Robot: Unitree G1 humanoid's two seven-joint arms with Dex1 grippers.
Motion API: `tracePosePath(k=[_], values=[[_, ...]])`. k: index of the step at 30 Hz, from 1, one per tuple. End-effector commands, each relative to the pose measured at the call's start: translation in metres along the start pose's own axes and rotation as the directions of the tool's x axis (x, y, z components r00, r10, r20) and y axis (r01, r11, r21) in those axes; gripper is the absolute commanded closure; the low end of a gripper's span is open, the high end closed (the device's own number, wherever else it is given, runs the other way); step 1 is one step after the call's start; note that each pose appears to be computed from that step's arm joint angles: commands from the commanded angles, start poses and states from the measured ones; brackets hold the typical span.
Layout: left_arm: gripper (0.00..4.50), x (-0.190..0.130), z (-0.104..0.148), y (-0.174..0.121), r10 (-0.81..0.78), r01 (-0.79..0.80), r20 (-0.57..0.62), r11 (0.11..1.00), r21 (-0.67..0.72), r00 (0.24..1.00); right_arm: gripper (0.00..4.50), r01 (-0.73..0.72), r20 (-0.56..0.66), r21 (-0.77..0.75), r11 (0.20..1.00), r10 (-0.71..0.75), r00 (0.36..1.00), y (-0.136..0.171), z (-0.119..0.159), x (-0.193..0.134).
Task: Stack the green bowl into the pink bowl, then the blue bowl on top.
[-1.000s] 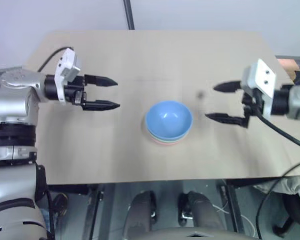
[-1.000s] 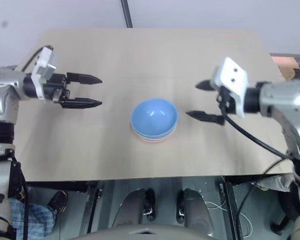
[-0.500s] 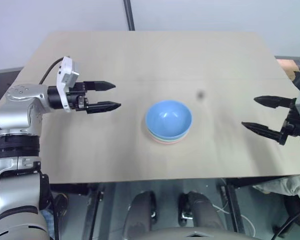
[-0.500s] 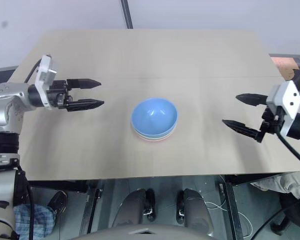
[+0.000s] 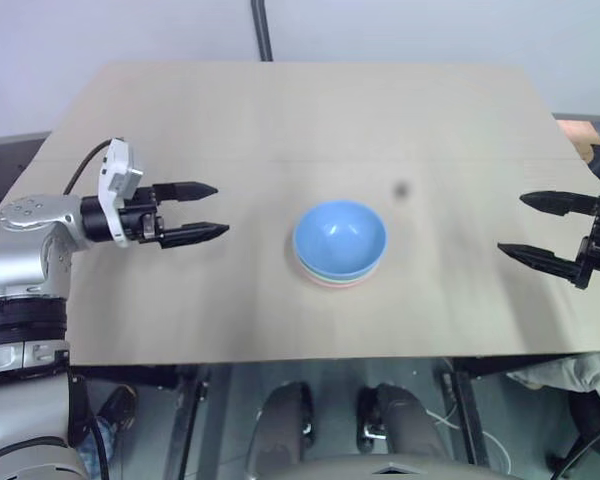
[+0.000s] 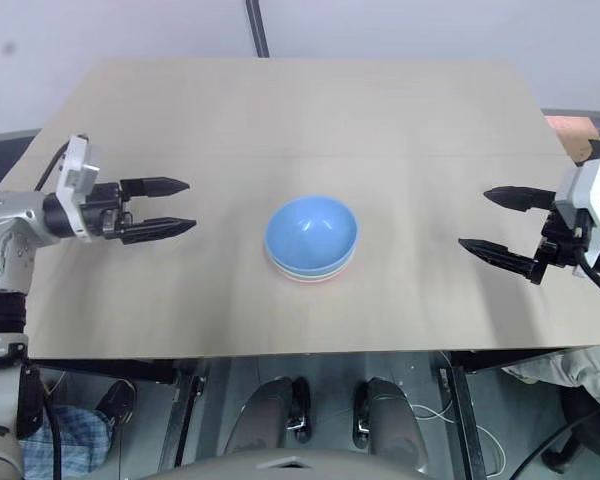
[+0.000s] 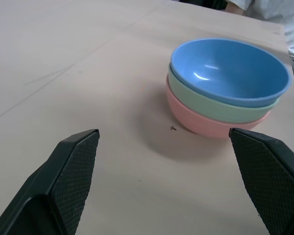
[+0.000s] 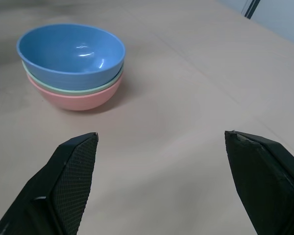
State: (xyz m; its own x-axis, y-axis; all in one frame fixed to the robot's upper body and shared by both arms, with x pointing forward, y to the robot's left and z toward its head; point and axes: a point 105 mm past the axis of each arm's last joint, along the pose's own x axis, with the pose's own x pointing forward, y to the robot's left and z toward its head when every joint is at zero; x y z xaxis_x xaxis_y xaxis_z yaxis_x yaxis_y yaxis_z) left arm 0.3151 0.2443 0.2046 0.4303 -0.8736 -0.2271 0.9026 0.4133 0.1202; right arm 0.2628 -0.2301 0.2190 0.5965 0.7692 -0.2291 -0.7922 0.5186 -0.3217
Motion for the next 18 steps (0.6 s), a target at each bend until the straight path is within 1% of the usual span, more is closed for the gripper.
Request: tracePosePath(k=[1,13,16,18], values=[[0.0,-0.007,0.017,-0.006,-0.008,0.007,0.014,0.997,0.074,1.0,0.03,-0.001,0.024,-0.044,0.999,0.002,1.0,-0.003,0.01,-0.002],[0.0,-0.001,0.024,-0.02,-0.054,0.054,0.002,0.992,0.115,0.999,0.03,-0.015,0.021,-0.054,0.998,0.017,1.0,-0.006,0.008,-0.001],[0.0,-0.001,0.026,-0.02,-0.048,0.046,0.019,0.994,0.104,0.999,0.03,-0.008,-0.004,-0.059,0.998,0.007,1.0,-0.008,0.003,-0.003],[0.0,-0.002,0.024,-0.021,-0.052,0.051,0.007,0.993,0.105,0.999,0.03,-0.011,-0.016,-0.062,0.998,0.01,1.0,-0.008,0.0,-0.003]])
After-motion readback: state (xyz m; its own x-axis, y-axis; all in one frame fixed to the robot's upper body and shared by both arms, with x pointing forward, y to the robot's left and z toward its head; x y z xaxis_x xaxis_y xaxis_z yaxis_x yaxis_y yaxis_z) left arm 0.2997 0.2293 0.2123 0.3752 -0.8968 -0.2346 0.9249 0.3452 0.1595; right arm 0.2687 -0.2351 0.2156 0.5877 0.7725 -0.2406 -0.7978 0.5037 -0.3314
